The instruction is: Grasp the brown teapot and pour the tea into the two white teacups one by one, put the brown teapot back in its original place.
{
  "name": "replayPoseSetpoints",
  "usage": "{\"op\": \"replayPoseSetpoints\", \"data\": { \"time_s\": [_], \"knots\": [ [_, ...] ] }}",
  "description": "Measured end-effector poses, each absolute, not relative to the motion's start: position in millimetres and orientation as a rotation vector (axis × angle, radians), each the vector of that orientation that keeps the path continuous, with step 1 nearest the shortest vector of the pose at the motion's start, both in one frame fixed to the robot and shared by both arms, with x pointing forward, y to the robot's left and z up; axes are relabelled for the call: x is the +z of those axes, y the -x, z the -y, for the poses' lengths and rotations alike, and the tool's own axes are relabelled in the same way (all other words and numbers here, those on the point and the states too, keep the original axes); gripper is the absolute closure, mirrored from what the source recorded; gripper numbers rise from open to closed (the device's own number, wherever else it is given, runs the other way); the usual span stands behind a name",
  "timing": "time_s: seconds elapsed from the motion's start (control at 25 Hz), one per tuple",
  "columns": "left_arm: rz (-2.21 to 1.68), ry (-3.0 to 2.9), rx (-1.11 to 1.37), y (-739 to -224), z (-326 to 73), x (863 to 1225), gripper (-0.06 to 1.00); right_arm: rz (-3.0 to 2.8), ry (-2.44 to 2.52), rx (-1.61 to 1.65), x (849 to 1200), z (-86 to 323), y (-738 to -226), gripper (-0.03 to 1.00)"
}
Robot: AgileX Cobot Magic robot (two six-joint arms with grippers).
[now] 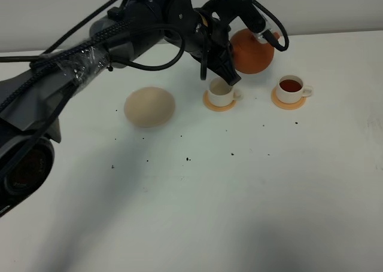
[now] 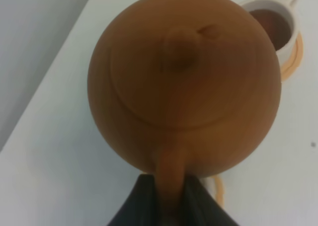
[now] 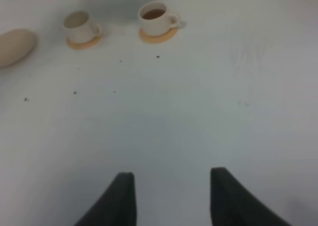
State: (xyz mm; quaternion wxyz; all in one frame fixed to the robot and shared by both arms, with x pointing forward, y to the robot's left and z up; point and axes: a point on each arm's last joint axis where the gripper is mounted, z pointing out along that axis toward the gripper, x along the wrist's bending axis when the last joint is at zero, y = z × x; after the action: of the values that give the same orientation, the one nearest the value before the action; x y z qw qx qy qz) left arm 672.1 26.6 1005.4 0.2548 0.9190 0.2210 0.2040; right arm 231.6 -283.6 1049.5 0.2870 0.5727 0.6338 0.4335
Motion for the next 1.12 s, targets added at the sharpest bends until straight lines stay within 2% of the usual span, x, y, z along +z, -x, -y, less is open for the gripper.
{"op": "replayPoseSetpoints", "data": {
  "time_s": [0.32, 0.72, 1.12],
  "knots": [
    [-0.658, -2.519, 0.548, -663.8, -58.5, 1031.9, 0.82, -1.693, -1.530, 1.158, 1049.5, 283.6, -231.6, 0.61],
    [-0.763, -2.525, 0.586, -638.2, -117.2, 1001.7, 0.82, -1.693, -1.530, 1.158, 1049.5, 283.6, -231.6, 0.61],
    [-0.708, -2.519, 0.673, -631.3, -130.2, 967.0, 0.82, -1.693, -1.530, 1.158, 1049.5, 283.6, -231.6, 0.61]
  ]
}}
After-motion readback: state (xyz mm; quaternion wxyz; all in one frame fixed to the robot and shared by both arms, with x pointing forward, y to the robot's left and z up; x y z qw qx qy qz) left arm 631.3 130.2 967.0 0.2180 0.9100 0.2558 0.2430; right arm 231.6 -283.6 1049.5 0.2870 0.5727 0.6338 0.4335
